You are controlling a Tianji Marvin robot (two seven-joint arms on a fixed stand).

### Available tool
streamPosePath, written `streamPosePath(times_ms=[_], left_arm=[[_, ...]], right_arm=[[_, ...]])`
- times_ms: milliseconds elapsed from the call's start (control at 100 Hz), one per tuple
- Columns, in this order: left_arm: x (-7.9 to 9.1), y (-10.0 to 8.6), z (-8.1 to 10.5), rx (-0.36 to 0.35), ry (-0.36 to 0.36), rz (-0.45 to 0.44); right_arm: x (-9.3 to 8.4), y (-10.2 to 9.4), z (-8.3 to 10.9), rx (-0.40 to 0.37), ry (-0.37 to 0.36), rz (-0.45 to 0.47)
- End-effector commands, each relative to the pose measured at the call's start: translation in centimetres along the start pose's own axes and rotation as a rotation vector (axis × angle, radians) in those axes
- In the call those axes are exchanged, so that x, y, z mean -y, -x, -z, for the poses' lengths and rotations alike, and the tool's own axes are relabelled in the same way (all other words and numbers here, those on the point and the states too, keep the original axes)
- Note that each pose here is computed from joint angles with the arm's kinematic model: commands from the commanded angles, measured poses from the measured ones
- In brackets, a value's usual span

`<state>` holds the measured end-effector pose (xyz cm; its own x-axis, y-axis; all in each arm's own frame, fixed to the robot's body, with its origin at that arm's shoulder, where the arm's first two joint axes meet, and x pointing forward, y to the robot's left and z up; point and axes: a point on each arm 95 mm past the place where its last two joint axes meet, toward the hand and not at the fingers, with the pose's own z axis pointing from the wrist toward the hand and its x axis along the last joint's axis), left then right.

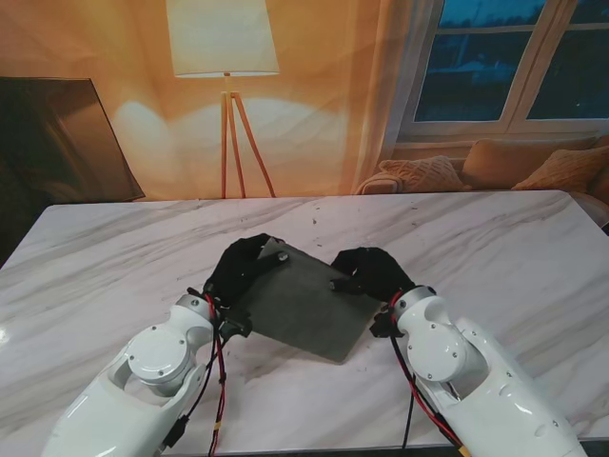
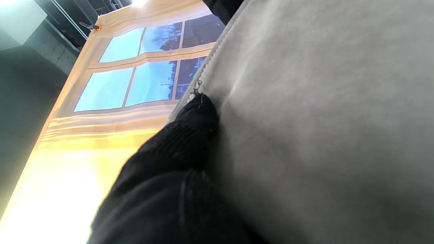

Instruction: Collect documents into a storage pouch

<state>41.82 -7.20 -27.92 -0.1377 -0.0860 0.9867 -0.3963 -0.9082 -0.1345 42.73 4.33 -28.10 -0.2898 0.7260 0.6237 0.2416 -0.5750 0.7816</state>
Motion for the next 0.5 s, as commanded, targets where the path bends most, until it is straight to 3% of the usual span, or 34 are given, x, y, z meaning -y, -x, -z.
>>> streamPosePath(times_ms=[0,250,490], left_arm=[[-0.3,0.2,-0.2,0.009,0.002,0.013],[-0.3,1.0,-0.5,0.036,-0.016,0.008],[0.4,2.1,-0.3,0.075,-0.048,-0.074]], right_arm=[[0.7,-0.4,0.1,0.004,-0.017,-0.015],[1.5,-0.7,0.1,0.002,-0.012,-0.049],[1.2,-0.3,-0.6,0.017,-0.012,-0.04]])
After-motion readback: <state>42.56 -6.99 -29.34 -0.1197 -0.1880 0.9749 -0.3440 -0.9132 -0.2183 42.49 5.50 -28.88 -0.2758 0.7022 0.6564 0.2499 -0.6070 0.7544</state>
